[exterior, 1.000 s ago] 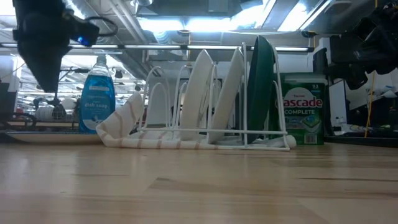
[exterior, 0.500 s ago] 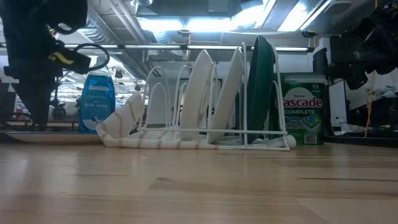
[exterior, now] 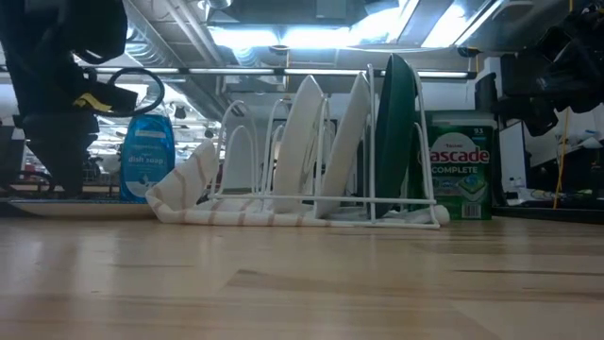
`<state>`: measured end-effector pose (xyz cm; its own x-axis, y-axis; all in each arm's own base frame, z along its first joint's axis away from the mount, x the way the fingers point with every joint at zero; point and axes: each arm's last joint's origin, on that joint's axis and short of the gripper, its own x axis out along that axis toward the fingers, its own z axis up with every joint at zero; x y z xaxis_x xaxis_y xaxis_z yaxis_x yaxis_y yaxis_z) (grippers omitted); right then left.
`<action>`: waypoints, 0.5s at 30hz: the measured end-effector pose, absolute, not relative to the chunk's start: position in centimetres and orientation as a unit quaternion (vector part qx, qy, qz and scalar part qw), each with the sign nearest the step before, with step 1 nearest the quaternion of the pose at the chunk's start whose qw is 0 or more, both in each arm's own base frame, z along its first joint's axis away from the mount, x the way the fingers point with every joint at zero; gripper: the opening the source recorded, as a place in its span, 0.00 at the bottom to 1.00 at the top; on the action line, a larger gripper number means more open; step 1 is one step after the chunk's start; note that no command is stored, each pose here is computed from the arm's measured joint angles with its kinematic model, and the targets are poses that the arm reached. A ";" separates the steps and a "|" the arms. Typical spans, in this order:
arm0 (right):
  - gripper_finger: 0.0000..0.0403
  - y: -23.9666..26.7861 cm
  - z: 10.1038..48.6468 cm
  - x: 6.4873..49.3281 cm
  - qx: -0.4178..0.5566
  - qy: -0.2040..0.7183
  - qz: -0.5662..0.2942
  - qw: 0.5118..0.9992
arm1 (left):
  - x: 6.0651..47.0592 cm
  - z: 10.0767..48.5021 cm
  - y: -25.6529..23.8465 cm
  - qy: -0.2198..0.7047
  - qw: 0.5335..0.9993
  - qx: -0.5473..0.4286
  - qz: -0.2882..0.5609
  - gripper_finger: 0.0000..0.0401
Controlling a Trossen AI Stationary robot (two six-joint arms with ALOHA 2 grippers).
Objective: Sort dishes
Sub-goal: Put the blue patterned plate into the dish rack
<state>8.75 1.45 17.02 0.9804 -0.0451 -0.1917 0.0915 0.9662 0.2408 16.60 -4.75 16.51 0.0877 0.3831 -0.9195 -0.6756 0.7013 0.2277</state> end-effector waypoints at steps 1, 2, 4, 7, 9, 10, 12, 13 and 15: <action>0.46 1.5 17.0 8.8 0.125 0.093 -0.035 0.987 | 16.7 16.5 -4.8 0.568 0.730 -0.124 0.359 0.50; 0.46 1.5 17.0 8.8 0.125 0.093 -0.035 0.987 | 16.8 16.5 -4.8 0.566 0.733 -0.122 0.356 0.50; 0.46 1.5 17.0 8.7 0.125 0.093 -0.035 0.987 | 16.9 16.5 -4.8 0.561 0.740 -0.113 0.354 0.50; 0.46 1.5 17.0 8.7 0.125 0.093 -0.035 0.987 | 17.3 16.5 -4.9 0.548 0.754 -0.108 0.346 0.50; 0.46 1.5 17.0 8.8 0.125 0.093 -0.035 0.987 | 17.5 16.4 -4.9 0.547 0.760 -0.098 0.337 0.50; 0.46 1.5 17.0 8.7 0.125 0.093 -0.035 0.987 | 17.6 16.3 -5.0 0.549 0.761 -0.092 0.333 0.50; 0.46 1.5 17.0 8.8 0.125 0.093 -0.035 0.987 | 17.8 16.1 -5.0 0.552 0.762 -0.080 0.329 0.50; 0.46 1.5 17.0 8.7 0.125 0.093 -0.035 0.987 | 17.9 15.9 -5.0 0.552 0.762 -0.076 0.330 0.50; 0.46 1.5 17.0 8.8 0.125 0.093 -0.035 0.987 | 18.0 15.6 -5.0 0.556 0.758 -0.064 0.335 0.50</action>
<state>8.75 1.45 17.01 0.9804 -0.0451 -0.1919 0.0916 0.9662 0.2408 18.03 -5.04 15.58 0.1579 0.4372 -0.8854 -0.5798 0.7669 0.2753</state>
